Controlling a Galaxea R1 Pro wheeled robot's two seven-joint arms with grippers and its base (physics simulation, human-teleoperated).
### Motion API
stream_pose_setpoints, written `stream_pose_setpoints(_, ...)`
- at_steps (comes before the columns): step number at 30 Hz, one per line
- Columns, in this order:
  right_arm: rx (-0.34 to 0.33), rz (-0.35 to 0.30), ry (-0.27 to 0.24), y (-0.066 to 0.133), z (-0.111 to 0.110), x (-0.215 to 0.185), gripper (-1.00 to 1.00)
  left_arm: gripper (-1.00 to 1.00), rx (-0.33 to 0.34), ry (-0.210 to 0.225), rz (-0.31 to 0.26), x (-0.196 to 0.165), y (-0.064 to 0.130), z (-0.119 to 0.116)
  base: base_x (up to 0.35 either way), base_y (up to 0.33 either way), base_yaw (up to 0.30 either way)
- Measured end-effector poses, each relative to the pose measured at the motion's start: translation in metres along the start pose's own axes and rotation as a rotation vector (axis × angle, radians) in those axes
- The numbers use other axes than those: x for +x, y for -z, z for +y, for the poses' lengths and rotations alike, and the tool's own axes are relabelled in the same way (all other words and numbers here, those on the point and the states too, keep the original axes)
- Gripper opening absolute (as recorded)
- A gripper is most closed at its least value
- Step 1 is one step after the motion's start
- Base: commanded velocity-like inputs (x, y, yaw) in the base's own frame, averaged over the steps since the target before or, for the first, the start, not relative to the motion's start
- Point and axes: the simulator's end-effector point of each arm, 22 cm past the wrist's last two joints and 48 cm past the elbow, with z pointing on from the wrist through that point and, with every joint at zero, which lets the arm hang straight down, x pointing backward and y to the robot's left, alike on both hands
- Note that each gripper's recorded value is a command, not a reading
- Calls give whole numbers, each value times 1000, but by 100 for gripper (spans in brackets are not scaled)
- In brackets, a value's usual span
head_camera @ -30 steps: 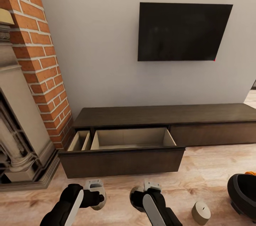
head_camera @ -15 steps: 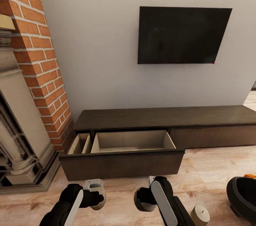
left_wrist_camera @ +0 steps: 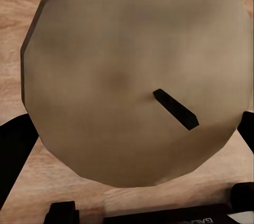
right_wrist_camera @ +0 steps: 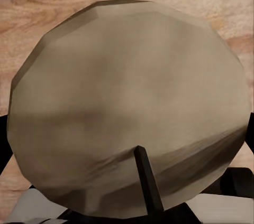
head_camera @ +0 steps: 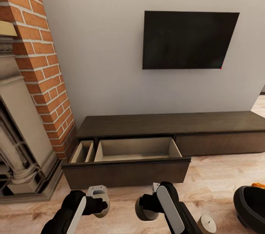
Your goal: Place each of the two pumpkins and all three candles from the living room inside a cabinet in the living room (use any cabinet), then make sure every cabinet is closed, and position the cauldron so it is next to a table in the living room.
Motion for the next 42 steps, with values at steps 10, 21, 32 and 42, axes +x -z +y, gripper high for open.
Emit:
stream_pose_setpoints(10, -4, 2, 2, 19, 5, -7, -100, -100, 3, 1, 0, -10, 18, -5, 0, 0, 0)
stream_pose_setpoints(21, -4, 2, 6, 39, 11, -15, -100, -100, 3, 0, 0, -20, 37, -10, 0, 0, 0)
stream_pose_setpoints(32, -5, 3, 7, 58, 16, -23, -100, -100, 4, 1, 1, -29, 56, -13, 0, 0, 0)
stream_pose_setpoints(42, -5, 2, 7, 76, 20, -30, -100, -100, 2, 0, 2, -37, 73, -16, 0, 0, 0)
